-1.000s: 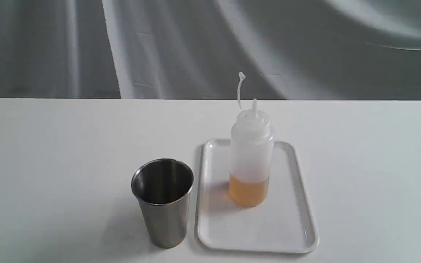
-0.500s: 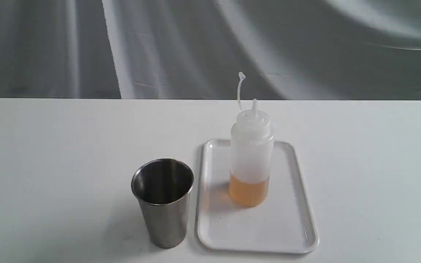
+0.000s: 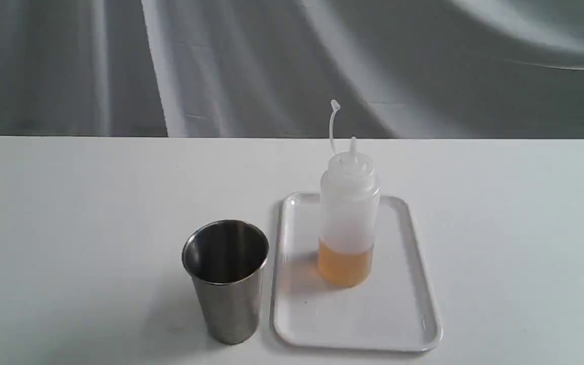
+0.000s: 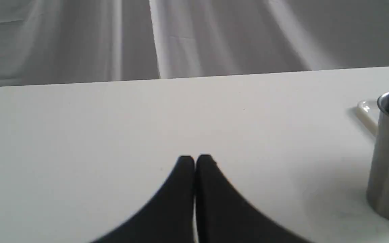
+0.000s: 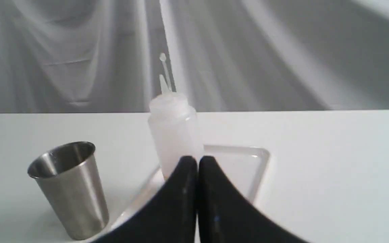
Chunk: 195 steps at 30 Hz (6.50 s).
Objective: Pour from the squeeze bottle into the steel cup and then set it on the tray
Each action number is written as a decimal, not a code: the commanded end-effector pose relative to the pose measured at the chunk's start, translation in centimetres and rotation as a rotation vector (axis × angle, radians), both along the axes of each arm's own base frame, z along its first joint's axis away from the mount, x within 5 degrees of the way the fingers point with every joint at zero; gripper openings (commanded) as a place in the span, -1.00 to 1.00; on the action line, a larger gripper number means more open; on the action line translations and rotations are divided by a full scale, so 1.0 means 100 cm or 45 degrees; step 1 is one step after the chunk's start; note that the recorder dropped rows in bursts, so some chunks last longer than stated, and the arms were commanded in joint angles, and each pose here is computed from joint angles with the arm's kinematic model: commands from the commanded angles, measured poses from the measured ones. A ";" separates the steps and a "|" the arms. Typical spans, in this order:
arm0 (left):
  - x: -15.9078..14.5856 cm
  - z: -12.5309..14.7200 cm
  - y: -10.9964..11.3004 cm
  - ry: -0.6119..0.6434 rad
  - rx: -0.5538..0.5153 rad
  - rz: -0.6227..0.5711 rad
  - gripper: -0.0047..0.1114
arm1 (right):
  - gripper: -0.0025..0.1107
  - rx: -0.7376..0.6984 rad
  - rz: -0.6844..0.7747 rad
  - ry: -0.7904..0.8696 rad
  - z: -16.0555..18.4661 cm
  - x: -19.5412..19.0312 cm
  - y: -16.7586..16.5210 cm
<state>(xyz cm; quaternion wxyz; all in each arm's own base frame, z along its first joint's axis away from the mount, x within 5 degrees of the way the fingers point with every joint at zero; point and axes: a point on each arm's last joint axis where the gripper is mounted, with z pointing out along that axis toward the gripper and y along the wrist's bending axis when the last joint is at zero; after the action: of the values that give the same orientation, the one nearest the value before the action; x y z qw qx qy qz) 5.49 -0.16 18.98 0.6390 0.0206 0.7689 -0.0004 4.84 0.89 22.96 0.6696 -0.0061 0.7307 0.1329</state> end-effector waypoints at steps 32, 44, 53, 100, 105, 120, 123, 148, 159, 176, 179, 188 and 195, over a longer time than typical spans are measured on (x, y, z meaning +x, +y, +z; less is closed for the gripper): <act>0.000 -0.001 0.000 -0.007 -0.005 0.003 -0.92 | -0.96 -0.086 -0.484 0.111 -0.019 0.002 -0.020; 0.000 -0.001 0.000 -0.007 -0.009 0.003 -0.92 | -0.96 -0.158 -0.579 0.206 -0.035 0.001 -0.025; 0.000 -0.001 0.000 -0.007 -0.009 0.003 -0.92 | -0.96 -0.143 -0.564 0.188 -0.043 0.004 -0.025; 0.000 -0.001 0.000 -0.007 -0.009 0.003 -0.92 | -0.96 -0.291 -0.543 0.232 -0.046 0.003 -0.025; 0.000 -0.001 0.000 -0.007 -0.007 0.003 -0.92 | -0.96 -0.291 -0.543 0.232 -0.046 0.003 -0.025; 0.000 -0.001 0.000 -0.007 -0.011 0.004 -0.92 | -0.96 -0.288 -0.541 0.232 -0.046 0.003 -0.025; 0.000 -0.001 0.000 -0.007 -0.011 0.004 -0.92 | -0.96 -0.288 -0.541 0.232 -0.046 0.003 -0.025; 0.000 -0.001 0.000 -0.007 -0.009 0.003 -0.92 | -0.96 -0.288 -0.541 0.232 -0.046 0.003 -0.025; 0.000 -0.001 0.000 -0.007 -0.007 0.003 -0.92 | -0.96 -0.288 -0.541 0.232 -0.046 0.003 -0.025; 0.000 -0.001 0.000 -0.007 -0.007 0.003 -0.92 | -0.96 -0.291 -0.541 0.232 -0.046 0.003 -0.025; 0.000 -0.001 0.000 -0.007 -0.007 0.003 -0.92 | -0.96 -0.291 -0.541 0.232 -0.046 0.003 -0.025; 0.000 -0.001 0.000 -0.007 -0.009 0.003 -0.92 | -0.96 -0.288 -0.541 0.232 -0.046 0.003 -0.025; 0.000 -0.001 0.000 -0.007 -0.009 0.003 -0.92 | -0.96 -0.288 -0.541 0.232 -0.046 0.003 -0.025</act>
<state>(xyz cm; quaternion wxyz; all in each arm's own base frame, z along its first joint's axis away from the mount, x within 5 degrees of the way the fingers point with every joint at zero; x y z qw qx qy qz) 5.49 -0.16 18.98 0.6390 0.0206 0.7689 -0.0004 5.17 -1.56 18.44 0.6105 0.0832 0.7824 -0.0910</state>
